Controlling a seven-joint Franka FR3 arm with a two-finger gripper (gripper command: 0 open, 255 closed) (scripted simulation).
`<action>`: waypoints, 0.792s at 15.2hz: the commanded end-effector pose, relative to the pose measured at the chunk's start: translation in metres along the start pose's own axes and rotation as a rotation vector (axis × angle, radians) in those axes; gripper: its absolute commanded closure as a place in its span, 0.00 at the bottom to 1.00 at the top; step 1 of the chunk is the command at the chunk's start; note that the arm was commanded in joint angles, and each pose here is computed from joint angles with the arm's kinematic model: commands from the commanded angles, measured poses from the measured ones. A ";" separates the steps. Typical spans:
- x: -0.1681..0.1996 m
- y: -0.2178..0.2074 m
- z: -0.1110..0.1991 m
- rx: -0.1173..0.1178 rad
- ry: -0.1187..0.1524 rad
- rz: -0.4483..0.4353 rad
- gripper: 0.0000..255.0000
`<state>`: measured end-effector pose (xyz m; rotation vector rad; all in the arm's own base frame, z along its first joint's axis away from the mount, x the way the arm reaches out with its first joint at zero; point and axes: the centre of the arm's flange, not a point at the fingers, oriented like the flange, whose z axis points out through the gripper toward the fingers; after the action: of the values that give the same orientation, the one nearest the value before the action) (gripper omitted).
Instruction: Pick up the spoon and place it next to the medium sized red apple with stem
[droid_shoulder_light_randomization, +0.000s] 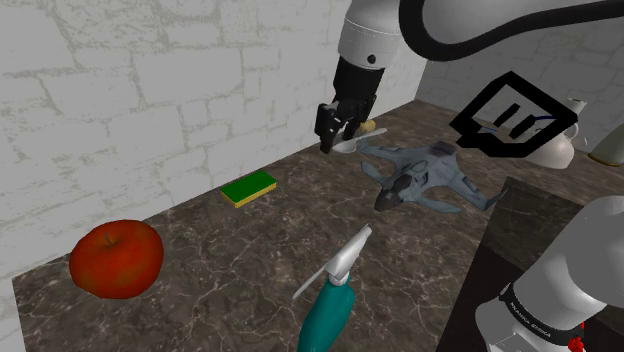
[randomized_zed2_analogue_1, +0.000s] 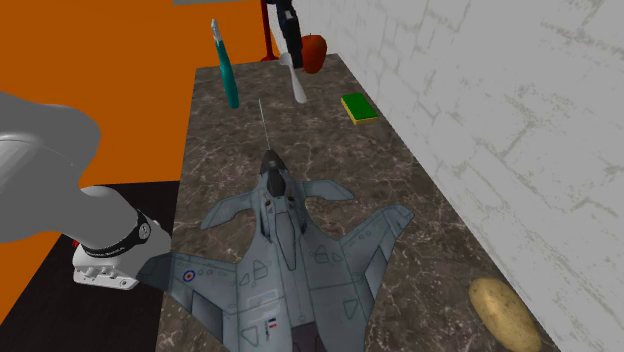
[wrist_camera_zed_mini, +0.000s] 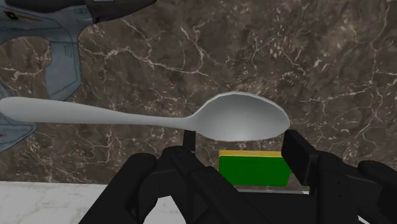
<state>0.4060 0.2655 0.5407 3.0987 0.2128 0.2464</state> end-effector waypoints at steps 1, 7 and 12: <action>0.001 -0.025 -0.002 0.000 0.000 0.001 1.00; 0.010 -0.103 -0.004 0.000 0.000 0.001 1.00; 0.017 -0.169 -0.005 0.000 0.000 0.001 1.00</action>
<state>0.4024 0.4212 0.5410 3.0987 0.2153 0.2446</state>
